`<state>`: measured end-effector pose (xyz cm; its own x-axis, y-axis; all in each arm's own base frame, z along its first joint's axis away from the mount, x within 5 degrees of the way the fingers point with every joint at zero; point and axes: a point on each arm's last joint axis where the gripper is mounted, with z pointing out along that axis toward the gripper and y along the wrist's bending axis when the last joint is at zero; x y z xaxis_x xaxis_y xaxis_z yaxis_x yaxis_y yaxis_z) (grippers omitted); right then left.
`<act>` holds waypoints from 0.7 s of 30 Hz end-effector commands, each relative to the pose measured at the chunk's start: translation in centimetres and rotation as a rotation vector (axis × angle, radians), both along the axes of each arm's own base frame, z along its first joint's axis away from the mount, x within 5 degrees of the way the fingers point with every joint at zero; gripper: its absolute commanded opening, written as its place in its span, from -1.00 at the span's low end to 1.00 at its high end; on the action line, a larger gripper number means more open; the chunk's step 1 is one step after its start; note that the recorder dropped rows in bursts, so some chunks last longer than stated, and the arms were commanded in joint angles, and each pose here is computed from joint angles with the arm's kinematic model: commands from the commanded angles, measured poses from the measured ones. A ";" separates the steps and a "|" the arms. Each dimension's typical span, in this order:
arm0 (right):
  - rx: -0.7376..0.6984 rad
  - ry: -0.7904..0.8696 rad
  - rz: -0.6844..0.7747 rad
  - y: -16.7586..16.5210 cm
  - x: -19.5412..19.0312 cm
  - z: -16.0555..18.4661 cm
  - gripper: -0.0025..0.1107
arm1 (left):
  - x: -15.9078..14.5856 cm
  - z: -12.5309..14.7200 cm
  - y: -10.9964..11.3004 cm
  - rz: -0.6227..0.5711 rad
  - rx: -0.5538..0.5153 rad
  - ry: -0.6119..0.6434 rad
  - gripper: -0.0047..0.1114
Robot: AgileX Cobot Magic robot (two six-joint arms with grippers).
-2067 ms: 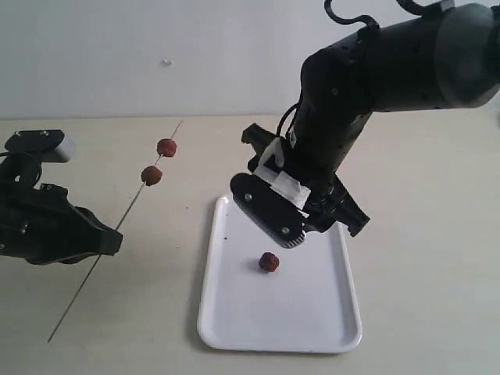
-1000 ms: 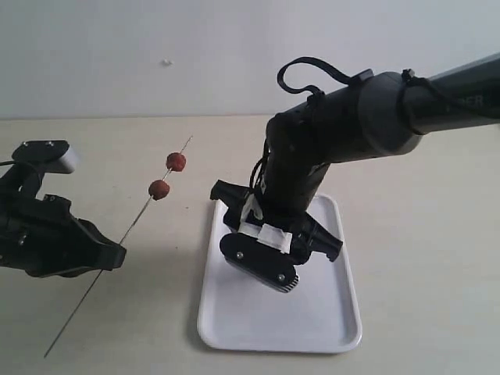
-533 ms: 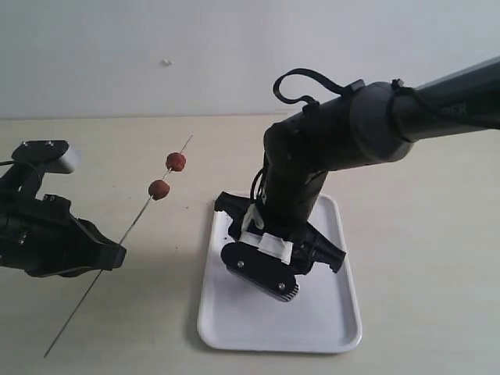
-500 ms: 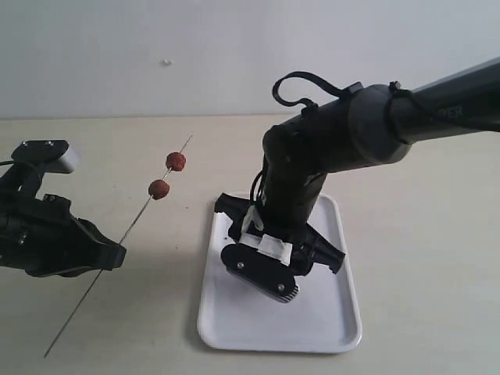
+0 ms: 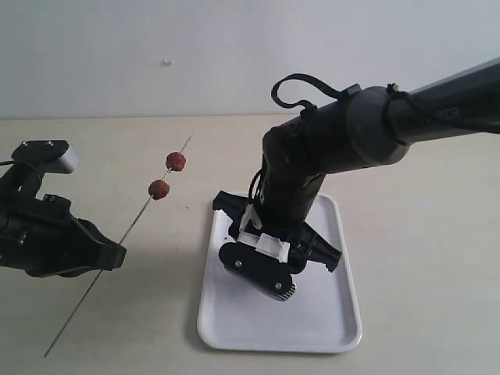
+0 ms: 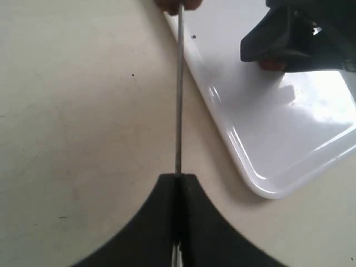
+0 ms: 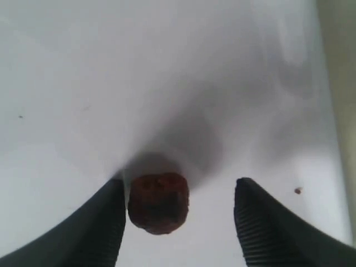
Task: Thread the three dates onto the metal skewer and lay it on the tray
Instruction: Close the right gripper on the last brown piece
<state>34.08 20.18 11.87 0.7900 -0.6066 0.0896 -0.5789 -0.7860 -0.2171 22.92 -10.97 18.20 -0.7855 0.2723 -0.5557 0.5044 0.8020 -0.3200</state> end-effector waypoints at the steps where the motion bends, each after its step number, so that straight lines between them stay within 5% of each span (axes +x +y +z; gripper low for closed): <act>1: -0.004 -0.001 0.004 0.0 0.1 -0.1 -0.06 | -0.1 0.0 0.1 0.007 -0.006 0.006 -0.92; 21: -0.005 0.008 0.001 0.0 0.0 -0.1 -0.27 | -0.1 0.0 0.1 0.006 -0.005 0.006 -0.92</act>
<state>34.07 20.17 11.75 0.7903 -0.6064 0.0878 -0.5798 -0.7865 -0.2128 22.92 -10.97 18.20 -0.7855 0.2723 -0.5557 0.5044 0.8020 -0.3200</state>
